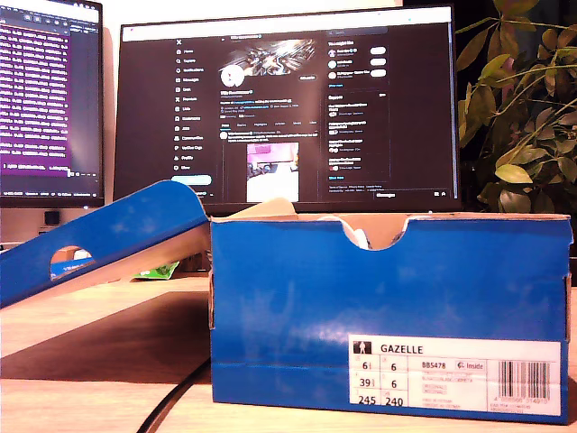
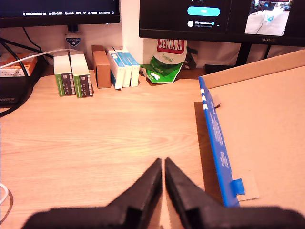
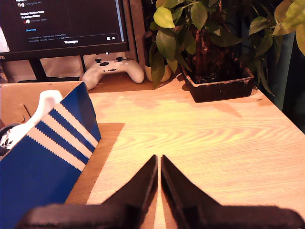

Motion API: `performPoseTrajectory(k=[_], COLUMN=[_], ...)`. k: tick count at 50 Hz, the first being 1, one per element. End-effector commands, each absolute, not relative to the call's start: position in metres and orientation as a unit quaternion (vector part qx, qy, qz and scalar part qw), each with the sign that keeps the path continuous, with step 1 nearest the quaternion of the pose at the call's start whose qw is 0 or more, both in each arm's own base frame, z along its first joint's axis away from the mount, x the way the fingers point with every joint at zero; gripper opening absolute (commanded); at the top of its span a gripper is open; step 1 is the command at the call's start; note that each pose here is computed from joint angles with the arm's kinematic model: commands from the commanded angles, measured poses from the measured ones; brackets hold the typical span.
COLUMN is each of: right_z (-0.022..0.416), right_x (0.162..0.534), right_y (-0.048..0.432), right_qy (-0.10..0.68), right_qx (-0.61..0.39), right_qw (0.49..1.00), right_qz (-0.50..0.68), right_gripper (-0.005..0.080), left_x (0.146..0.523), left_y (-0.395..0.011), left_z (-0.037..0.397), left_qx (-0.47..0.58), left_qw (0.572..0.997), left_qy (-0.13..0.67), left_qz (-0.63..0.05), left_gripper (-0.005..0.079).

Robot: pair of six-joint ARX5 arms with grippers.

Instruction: Close the blue shoebox by pushing the lid with your left arm and holding the box in place with your right arm

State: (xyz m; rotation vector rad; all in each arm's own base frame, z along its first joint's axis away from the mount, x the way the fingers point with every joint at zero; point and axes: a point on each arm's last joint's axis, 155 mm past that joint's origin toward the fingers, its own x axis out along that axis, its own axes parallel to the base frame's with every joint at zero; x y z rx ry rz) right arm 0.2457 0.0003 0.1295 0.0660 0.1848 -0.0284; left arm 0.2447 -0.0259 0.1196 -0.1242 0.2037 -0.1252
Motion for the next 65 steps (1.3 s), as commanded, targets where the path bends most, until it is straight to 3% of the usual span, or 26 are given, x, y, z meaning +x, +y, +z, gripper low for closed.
performPoseTrajectory(k=[1, 30, 39, 52, 65], right_z=[0.115, 0.115, 0.118, 0.152, 0.191], right_x=[0.247, 0.247, 0.247, 0.249, 0.240], right_y=[0.001, 0.001, 0.002, 0.022, 0.027], right_qy=[0.107, 0.107, 0.101, 0.054, 0.042], right_qx=[0.032, 0.032, 0.033, 0.116, 0.156], right_qw=[0.994, 0.994, 0.994, 0.991, 0.985], right_qz=[-0.013, -0.013, -0.012, 0.041, 0.055], right_gripper=[-0.0010, -0.0010, -0.0010, -0.0011, -0.0011], left_x=[0.244, 0.246, 0.248, 0.243, 0.239], left_y=[-0.027, -0.029, -0.037, -0.046, -0.060], left_z=[0.102, 0.111, 0.137, 0.189, 0.206], left_qx=[-0.054, -0.073, -0.113, -0.161, -0.193], left_qw=[0.989, 0.990, 0.988, 0.979, 0.967], left_qy=[0.119, 0.101, 0.056, -0.006, 0.014], left_qz=[-0.064, -0.069, -0.091, -0.124, -0.162], left_gripper=[0.0012, 0.0012, 0.0012, 0.0000, -0.0020])
